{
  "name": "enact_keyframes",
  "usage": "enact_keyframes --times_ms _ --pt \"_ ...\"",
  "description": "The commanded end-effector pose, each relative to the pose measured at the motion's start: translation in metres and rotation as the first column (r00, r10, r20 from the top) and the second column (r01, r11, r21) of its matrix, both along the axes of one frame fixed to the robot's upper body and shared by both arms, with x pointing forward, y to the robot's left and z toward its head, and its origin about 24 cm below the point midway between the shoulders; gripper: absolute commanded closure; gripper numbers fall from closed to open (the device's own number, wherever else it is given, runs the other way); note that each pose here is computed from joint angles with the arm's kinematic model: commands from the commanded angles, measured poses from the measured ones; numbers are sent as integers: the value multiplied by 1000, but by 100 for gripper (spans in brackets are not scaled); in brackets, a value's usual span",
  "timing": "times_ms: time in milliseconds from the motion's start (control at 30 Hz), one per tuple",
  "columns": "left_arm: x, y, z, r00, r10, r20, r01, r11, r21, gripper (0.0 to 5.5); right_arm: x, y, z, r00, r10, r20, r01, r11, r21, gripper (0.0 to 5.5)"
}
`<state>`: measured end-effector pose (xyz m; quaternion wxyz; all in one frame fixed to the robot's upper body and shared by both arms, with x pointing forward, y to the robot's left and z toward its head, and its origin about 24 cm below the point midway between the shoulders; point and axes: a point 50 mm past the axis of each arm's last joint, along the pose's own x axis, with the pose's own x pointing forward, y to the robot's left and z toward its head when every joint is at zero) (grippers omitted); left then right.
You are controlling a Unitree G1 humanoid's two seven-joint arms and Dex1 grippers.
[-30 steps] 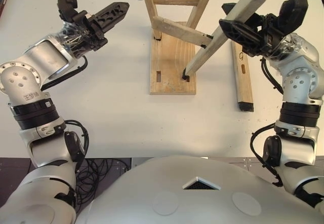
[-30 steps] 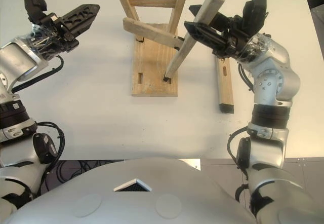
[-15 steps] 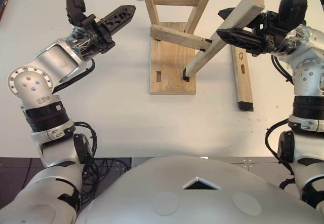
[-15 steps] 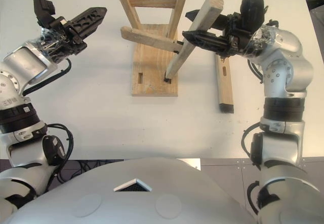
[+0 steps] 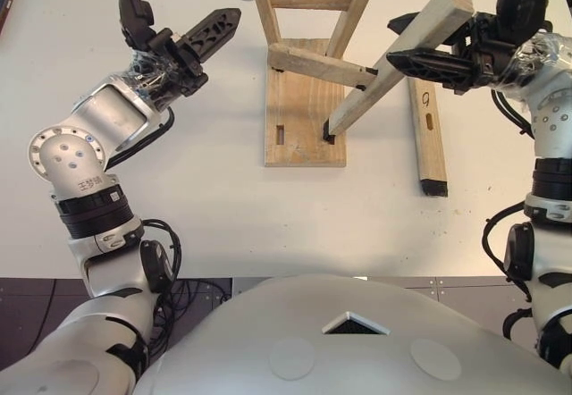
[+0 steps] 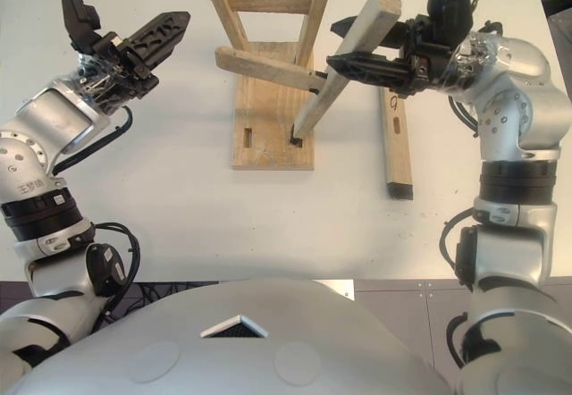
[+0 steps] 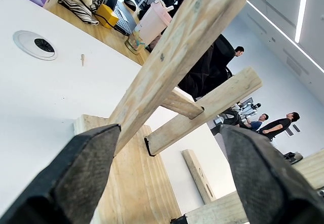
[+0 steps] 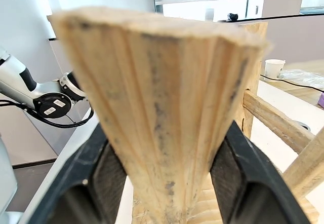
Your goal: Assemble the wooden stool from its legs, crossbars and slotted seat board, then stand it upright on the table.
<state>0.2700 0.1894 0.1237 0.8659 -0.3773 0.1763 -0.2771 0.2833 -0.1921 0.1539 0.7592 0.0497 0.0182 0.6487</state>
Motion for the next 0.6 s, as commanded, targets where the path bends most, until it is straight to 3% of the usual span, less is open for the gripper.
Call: enact_keyframes --times_ms 33,600 --pt "0 0 1 1000 9 2 -9 1000 15 187 -4 -5 -7 999 -11 -45 7 996 -87 345" --pt "-4 -1 -4 1000 30 -1 -30 1000 4 187 -4 -18 14 1000 2 -4 -3 990 -143 345"
